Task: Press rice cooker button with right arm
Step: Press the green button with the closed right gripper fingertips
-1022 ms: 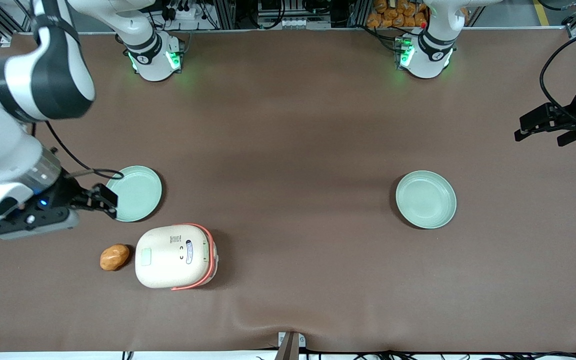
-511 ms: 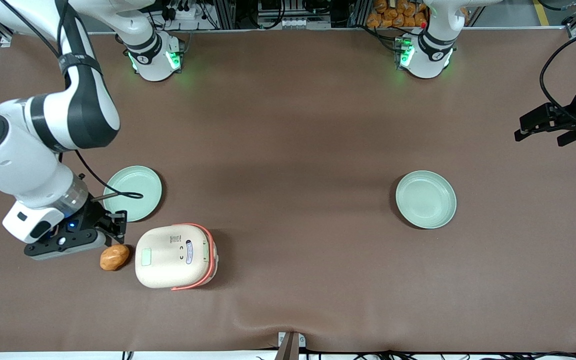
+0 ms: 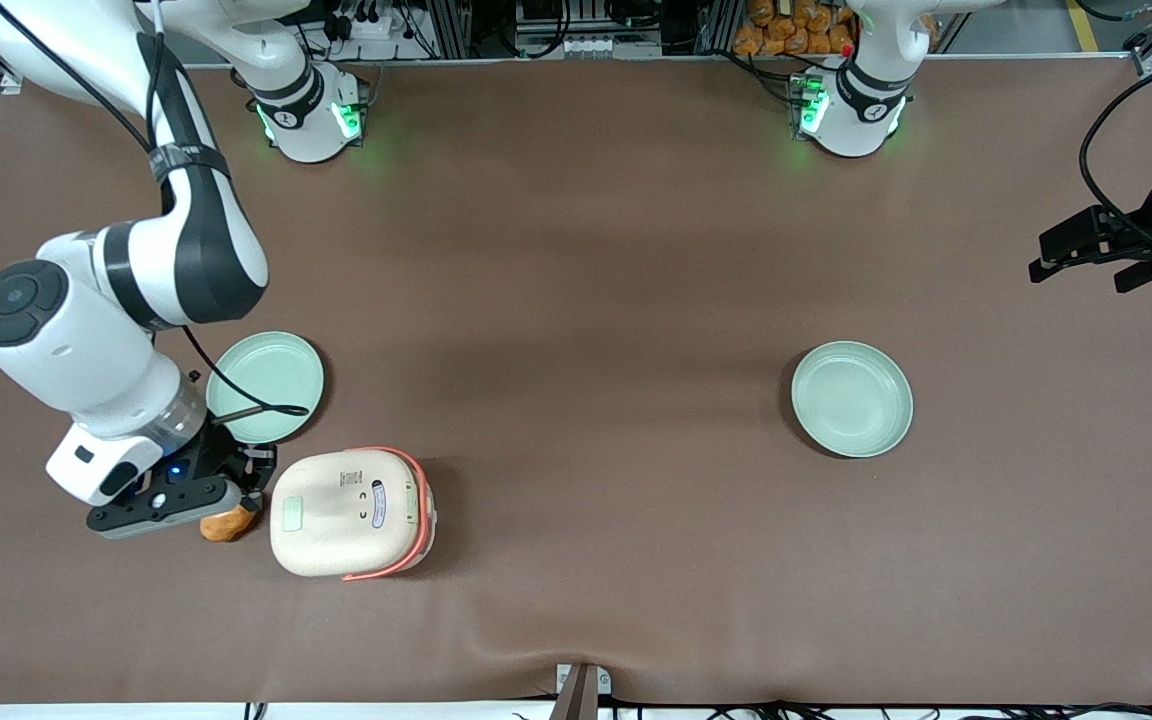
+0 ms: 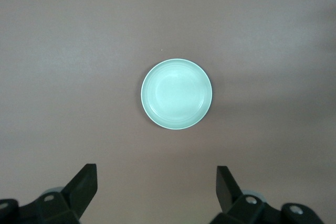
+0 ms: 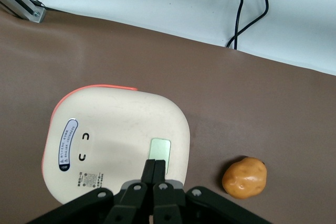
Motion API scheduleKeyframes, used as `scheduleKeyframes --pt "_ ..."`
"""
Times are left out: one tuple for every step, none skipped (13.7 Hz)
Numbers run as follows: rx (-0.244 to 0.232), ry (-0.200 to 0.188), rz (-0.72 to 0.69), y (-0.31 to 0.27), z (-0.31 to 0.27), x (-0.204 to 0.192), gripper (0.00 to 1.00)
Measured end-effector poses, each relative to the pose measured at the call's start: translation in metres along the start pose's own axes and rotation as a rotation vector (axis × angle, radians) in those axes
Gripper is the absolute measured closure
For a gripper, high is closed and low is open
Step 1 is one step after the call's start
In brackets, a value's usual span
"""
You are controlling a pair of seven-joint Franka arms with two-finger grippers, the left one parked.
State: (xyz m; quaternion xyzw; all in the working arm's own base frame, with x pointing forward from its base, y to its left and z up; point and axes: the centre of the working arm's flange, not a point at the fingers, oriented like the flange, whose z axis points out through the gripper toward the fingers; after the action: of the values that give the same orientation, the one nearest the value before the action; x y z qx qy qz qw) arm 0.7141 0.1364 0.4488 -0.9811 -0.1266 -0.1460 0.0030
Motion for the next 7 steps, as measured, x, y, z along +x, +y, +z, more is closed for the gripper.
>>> scheduleKeyframes --pt "0.000 0.000 0.000 0.000 0.005 0.000 0.99" --pt "-0.001 0.006 0.000 0.000 0.011 0.001 0.99" --pt "-0.002 0.012 0.001 0.001 0.018 0.001 0.99" --pt "-0.003 0.012 0.001 0.001 0.024 0.001 0.99" --pt "-0.003 0.007 0.002 0.002 0.030 0.000 0.99" --pt "-0.003 0.000 0.002 0.002 0.036 -0.001 0.99" --pt "-0.003 -0.008 0.002 0.002 0.043 -0.002 0.99"
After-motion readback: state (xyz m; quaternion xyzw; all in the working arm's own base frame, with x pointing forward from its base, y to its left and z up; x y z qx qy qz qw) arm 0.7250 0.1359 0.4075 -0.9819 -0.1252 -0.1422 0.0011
